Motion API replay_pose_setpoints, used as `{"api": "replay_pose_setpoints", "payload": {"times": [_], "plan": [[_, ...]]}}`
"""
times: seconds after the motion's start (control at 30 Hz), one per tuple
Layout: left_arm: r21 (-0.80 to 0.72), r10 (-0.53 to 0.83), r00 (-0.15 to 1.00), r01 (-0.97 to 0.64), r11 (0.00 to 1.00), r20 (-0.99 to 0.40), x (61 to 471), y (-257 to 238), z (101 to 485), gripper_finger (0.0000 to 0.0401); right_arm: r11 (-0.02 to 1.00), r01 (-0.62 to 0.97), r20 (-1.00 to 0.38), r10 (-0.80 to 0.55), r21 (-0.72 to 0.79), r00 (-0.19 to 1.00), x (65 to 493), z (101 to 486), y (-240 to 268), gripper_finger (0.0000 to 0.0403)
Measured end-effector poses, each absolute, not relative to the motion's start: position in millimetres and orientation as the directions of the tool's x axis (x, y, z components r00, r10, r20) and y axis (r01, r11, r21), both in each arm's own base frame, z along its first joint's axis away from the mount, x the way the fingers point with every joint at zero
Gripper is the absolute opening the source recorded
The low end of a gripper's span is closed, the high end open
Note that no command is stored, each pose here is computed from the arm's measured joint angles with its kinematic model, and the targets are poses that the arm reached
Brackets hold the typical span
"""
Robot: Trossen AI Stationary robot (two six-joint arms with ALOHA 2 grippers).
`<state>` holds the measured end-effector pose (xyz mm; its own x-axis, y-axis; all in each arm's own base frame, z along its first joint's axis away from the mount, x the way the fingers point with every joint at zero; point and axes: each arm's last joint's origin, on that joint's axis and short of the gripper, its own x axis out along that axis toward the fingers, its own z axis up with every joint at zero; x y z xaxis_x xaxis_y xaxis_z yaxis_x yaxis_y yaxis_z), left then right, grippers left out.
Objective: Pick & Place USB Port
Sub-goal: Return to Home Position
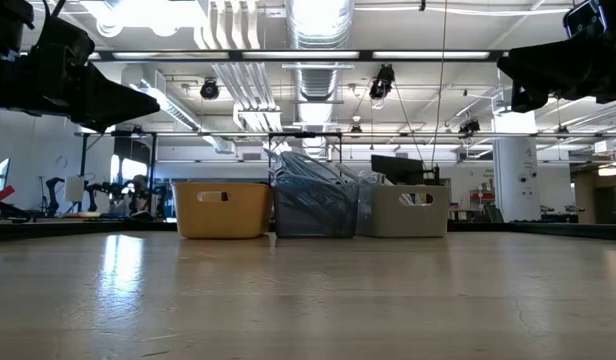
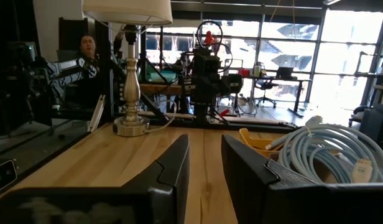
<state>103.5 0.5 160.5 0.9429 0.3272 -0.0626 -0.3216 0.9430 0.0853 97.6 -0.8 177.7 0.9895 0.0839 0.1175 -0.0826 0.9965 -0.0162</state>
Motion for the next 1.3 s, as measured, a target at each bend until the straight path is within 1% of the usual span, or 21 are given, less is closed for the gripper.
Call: {"api": "replay_pose_setpoints", "payload": {"times": [0.5, 1.03, 1.3], "plan": [[0.086, 0.328, 0.943, -0.322, 0.943, -0.063, 103.5, 0.5, 160.4, 0.0147, 0.996, -0.082, 0.118, 0.084, -0.017, 0.99, 97.6, 177.7, -0.8, 0.0068], [0.085, 0.327, 0.943, -0.322, 0.943, -0.063, 103.4, 0.5, 160.5, 0.0147, 0.996, -0.083, 0.117, 0.084, -0.017, 0.99, 97.6, 177.7, -0.8, 0.0089], [0.086, 0.327, 0.943, -0.322, 0.943, -0.063, 103.5, 0.5, 160.4, 0.0147, 0.996, -0.083, 0.118, 0.084, -0.017, 0.99, 97.6, 177.7, -0.8, 0.0079]]}}
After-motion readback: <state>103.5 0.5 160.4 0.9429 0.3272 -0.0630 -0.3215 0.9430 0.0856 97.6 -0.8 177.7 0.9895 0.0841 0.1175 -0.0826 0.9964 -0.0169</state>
